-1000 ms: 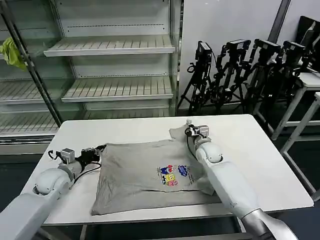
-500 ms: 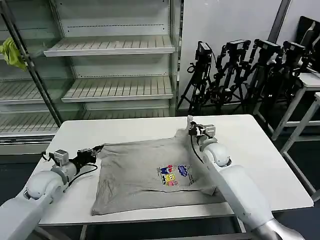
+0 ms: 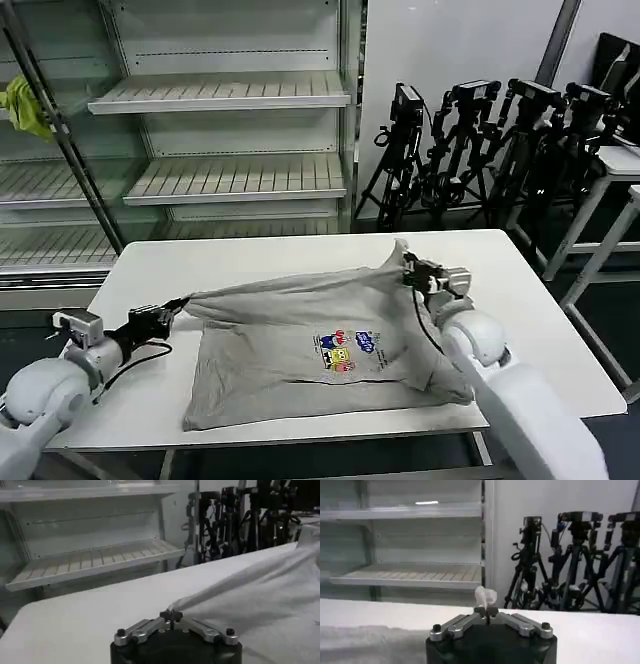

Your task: Fold and organize the clothes.

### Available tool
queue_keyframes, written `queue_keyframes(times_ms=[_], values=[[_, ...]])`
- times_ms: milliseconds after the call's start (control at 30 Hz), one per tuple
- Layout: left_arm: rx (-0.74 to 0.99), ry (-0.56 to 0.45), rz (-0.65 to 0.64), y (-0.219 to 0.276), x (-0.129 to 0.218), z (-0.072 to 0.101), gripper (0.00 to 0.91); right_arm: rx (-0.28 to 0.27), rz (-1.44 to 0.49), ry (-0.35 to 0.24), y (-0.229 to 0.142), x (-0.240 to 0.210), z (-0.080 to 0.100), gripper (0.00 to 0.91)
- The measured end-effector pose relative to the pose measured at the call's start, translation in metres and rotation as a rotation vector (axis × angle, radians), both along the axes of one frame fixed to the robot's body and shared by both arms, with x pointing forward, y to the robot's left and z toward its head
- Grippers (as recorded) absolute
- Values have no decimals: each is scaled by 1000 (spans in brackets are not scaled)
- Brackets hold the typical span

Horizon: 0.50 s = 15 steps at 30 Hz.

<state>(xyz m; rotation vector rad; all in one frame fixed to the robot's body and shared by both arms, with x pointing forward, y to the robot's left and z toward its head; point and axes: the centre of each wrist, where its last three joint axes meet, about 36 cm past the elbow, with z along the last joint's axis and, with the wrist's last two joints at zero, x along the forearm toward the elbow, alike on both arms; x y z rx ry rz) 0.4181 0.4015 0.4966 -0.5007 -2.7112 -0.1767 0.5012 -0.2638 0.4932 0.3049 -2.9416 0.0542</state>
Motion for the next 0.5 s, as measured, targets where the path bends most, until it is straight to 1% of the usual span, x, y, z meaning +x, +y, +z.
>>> queue_keyframes(times_ms=[133, 300, 500], values=[[3, 6, -17, -5, -9, 1, 40, -15, 4, -8, -11, -20, 5, 0], [12, 14, -37, -10, -19, 4, 40, -27, 9, -7, -20, -41, 6, 0], [22, 16, -57, -12, -27, 8, 40, -34, 12, 6, -25, -60, 0, 0]])
